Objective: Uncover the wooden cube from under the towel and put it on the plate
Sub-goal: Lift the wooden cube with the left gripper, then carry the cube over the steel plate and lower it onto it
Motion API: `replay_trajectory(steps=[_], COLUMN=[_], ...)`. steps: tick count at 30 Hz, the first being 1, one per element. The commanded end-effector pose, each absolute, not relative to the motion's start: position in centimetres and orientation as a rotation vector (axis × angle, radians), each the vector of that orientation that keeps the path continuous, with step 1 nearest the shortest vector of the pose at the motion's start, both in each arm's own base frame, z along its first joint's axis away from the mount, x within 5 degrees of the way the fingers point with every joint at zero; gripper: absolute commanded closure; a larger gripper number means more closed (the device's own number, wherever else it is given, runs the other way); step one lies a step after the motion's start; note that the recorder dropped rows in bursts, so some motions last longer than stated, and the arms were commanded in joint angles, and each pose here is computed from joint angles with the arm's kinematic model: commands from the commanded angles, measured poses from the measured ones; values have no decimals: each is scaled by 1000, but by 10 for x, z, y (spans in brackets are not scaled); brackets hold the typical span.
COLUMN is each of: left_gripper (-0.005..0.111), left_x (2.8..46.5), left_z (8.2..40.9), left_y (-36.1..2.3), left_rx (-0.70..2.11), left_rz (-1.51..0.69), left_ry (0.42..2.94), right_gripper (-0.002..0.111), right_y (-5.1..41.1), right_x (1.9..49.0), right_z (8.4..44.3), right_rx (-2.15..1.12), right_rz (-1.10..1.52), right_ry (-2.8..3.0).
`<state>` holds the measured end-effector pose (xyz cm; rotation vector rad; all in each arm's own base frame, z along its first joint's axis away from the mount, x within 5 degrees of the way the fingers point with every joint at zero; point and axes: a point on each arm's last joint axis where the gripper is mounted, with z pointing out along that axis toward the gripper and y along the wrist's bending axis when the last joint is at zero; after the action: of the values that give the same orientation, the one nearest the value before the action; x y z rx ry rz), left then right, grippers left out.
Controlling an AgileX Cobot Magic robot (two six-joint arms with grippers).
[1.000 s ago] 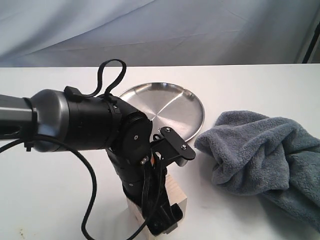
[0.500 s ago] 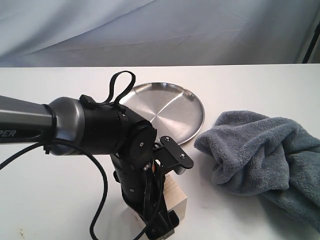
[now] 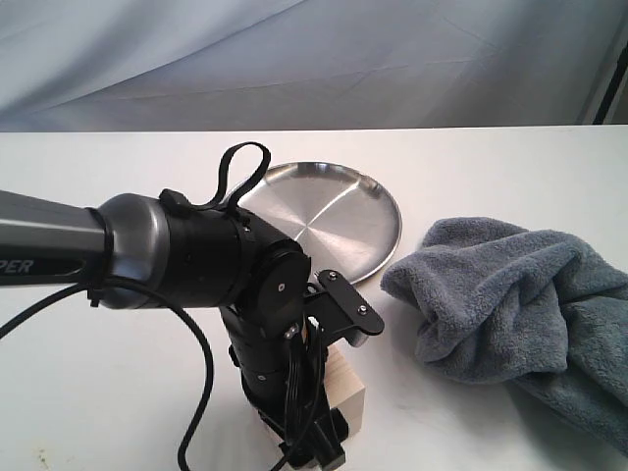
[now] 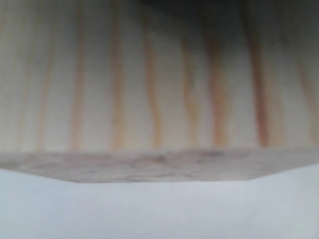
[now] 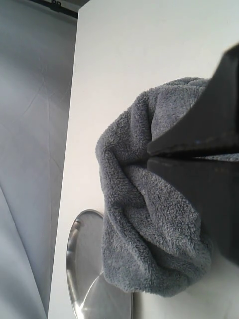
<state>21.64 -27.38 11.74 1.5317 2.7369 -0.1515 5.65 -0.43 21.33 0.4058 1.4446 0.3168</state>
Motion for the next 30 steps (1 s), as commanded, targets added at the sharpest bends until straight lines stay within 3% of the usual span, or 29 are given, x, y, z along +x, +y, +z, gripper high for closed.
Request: replay_trajectory(steps=[1,18,30], left_gripper=[77,76,76], left_x=[220,234,268], left_z=[115,182,215], left_y=[-273,-292,-300], left_rx=[1566,1466,1158], left_rz=[-109,-170,-84], left_ry=[2710,2693,2662], right_gripper=[105,105,105], right_y=[-4,-4,-4], right_x=[56,56,56], right_z=[212,212,212], right_rx=[411,411,411], right_rz=[327,327,327], right_ry=[1451,1451,1451])
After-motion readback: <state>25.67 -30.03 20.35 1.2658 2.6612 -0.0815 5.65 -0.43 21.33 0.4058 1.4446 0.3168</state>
